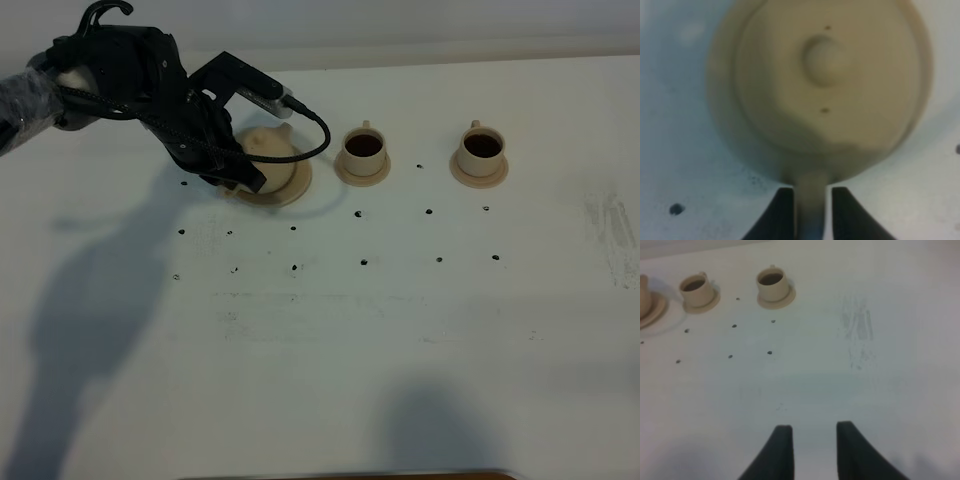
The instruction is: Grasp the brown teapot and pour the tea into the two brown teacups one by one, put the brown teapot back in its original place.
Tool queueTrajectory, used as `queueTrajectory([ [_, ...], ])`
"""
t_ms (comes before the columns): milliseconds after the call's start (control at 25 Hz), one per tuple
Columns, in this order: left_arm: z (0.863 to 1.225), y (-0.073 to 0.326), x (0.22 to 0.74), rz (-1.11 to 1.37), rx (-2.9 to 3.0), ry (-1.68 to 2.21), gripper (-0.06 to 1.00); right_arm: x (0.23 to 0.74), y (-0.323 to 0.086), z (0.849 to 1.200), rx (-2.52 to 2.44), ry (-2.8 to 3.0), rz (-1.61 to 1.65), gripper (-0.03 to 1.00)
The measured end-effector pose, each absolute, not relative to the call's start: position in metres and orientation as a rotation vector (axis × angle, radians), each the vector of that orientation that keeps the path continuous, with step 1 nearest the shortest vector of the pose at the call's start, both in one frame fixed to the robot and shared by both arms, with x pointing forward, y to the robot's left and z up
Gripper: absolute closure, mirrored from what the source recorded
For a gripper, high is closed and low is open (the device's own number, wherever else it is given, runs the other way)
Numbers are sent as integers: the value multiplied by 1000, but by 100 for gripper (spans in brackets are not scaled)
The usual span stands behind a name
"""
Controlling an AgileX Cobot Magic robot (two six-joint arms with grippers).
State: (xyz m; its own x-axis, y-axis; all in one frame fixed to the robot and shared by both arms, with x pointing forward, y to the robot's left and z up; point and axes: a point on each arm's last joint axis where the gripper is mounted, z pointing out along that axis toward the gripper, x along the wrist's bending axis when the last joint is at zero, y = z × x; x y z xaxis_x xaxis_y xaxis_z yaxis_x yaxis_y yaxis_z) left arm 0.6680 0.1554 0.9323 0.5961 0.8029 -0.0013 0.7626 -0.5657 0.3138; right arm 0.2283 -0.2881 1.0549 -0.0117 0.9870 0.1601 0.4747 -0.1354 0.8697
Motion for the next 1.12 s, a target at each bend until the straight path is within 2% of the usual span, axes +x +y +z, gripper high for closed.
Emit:
queueTrajectory([
  [200, 932, 151, 666, 181, 2545, 1266, 57, 228, -288, 1055, 1665, 1530, 1089, 74],
  [360, 934, 150, 665, 179, 2545, 1263, 50, 228, -288, 1055, 1665, 1530, 1089, 74],
  [800, 993, 163, 656, 294, 2522, 1223, 46, 228, -288, 1055, 1665, 1530, 1089, 74],
  [1120, 1018, 239, 668, 337, 2395, 1477, 46, 228, -288, 1055, 1665, 1530, 1089, 74],
])
